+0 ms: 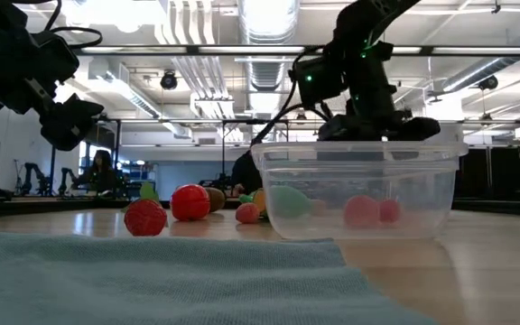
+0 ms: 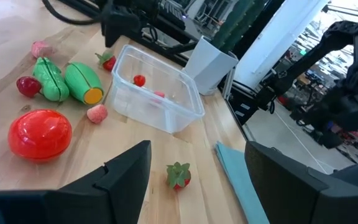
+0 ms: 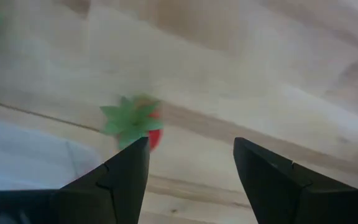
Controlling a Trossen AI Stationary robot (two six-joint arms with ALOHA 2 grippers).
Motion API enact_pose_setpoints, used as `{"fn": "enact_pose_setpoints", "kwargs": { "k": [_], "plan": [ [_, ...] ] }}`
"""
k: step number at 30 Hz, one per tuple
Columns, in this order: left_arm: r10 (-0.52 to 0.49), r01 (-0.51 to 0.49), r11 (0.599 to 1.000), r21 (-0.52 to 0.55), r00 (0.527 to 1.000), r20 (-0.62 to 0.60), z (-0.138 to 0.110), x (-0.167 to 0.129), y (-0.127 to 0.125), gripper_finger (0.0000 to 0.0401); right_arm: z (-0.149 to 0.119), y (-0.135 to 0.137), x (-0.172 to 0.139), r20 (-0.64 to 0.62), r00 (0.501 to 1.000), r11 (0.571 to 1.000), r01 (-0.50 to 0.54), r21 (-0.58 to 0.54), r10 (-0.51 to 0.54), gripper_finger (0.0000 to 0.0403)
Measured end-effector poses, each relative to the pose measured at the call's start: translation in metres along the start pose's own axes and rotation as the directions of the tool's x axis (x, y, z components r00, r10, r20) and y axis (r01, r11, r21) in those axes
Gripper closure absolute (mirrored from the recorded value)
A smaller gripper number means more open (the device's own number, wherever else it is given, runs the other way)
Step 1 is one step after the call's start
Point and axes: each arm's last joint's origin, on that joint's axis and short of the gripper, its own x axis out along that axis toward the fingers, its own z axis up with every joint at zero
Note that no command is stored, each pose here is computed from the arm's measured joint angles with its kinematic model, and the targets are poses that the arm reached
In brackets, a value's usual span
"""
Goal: Pick and placing Produce into tupperware
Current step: Put the top strawberry into the transparent container
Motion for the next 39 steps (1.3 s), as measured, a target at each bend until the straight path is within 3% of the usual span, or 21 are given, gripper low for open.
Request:
{"fn": "enact_pose_setpoints", "kwargs": {
  "k": [8,24,39],
  "plan": [
    [0.000,0.000,1.000,0.000,1.000,-0.001,0.000,0.000,0.000,0.0155,-0.006,0.020,0.019,-0.025,1.000,1.000,-0.011,-0.029,0.010,0.0177],
    [0.000,0.000,1.000,0.000,1.000,0.000,0.000,0.000,0.000,0.0155,0.001,0.030,0.035,-0.011,1.000,0.997,-0.002,-0.076,0.001,0.0180],
    [0.000,0.000,1.000,0.000,1.000,0.000,0.000,0.000,0.000,0.0155,0.002,0.029,0.035,0.024,0.999,0.995,0.026,-0.095,-0.023,0.0270]
  ]
}}
